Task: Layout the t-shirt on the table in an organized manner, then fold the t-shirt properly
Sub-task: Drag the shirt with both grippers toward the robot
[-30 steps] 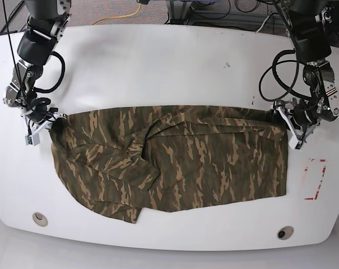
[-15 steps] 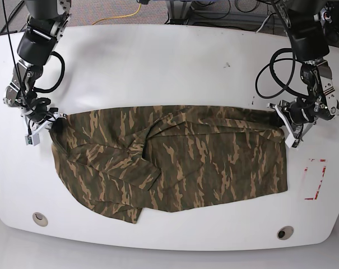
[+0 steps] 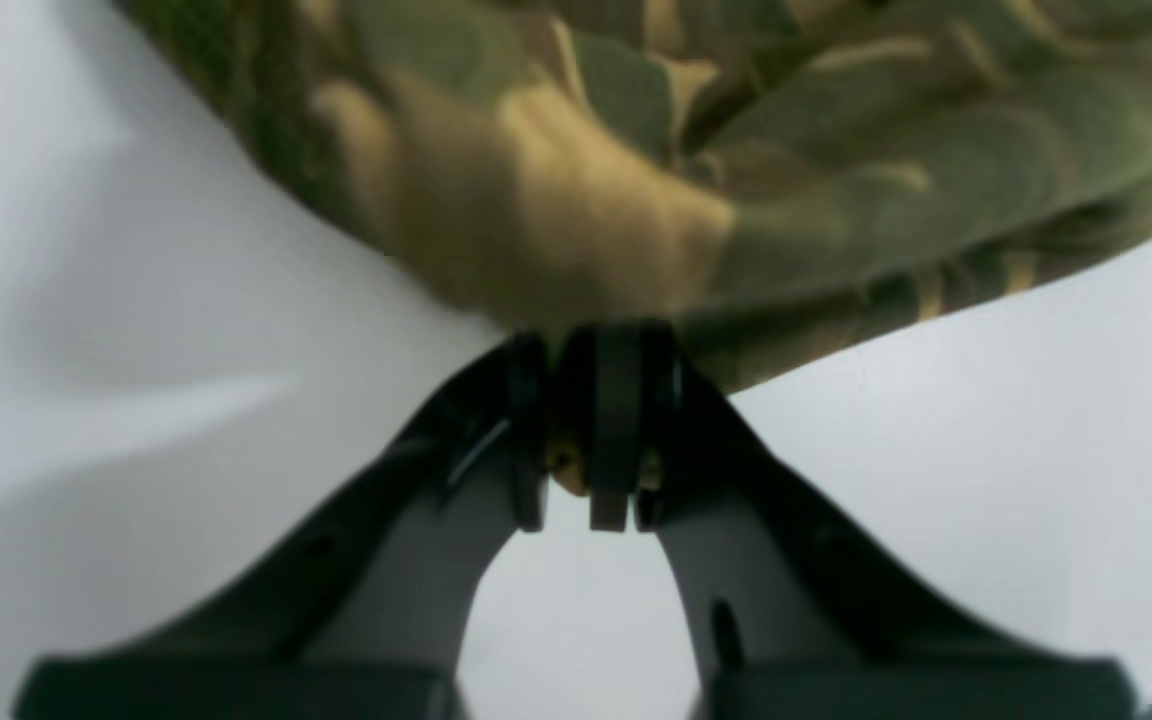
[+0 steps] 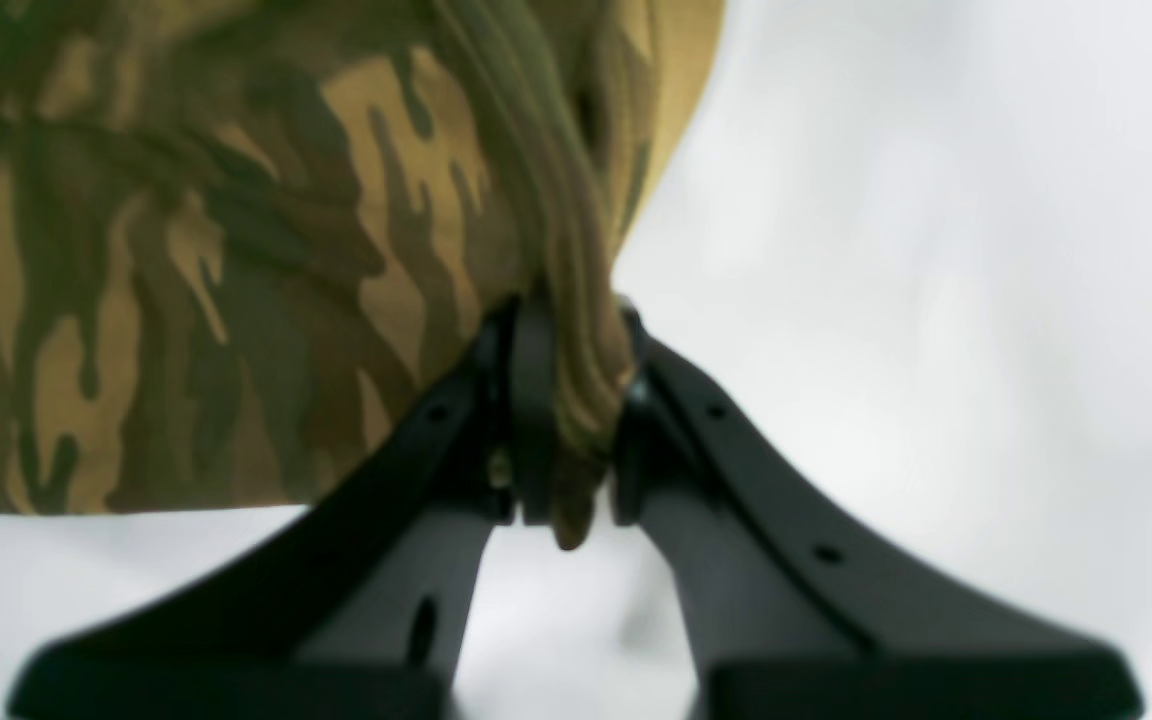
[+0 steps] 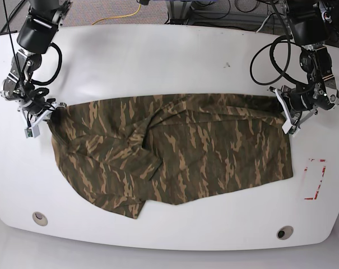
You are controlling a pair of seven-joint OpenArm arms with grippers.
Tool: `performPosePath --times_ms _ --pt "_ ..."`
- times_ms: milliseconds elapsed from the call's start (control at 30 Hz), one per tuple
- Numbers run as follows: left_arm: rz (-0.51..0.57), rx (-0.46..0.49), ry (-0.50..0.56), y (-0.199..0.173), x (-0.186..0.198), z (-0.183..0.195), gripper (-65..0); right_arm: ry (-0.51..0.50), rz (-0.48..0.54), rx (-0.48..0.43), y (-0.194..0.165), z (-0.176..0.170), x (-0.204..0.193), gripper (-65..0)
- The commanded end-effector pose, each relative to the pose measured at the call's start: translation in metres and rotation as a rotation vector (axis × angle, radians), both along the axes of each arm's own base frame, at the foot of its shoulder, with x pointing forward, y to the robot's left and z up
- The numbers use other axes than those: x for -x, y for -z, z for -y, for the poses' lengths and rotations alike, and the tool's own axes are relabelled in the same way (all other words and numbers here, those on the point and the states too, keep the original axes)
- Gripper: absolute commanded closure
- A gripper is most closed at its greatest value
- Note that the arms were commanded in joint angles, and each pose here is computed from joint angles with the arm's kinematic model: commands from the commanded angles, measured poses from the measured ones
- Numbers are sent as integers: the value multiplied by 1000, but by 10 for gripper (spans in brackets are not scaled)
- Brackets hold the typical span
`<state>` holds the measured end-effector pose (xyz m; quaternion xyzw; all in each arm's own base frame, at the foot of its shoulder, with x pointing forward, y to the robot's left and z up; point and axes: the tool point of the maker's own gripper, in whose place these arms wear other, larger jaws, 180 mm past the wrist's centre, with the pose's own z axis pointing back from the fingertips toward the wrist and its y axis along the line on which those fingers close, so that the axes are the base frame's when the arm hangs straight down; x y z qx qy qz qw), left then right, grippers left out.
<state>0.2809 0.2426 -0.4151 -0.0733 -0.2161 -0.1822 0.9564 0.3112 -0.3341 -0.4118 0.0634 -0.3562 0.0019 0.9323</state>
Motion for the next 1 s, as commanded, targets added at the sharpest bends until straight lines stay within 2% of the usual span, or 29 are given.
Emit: performPosePath --times_ms 0,433,567,767,967 --pt "8 -69 21 -13 3 -9 -36 36 36 50 -19 18 12 -51" --pt "-14 -148 98 -18 57 0 -38 101 -26 151 -19 20 117 -51" --pt "-33 -156 111 -16 71 2 -39 129 -36 174 -24 23 138 -51" --pt "-124 -196 125 -10 98 -3 -38 162 -75 201 -24 33 167 -51" --pt "-141 -214 130 -12 101 -4 -39 174 -105 209 -22 38 182 -51"
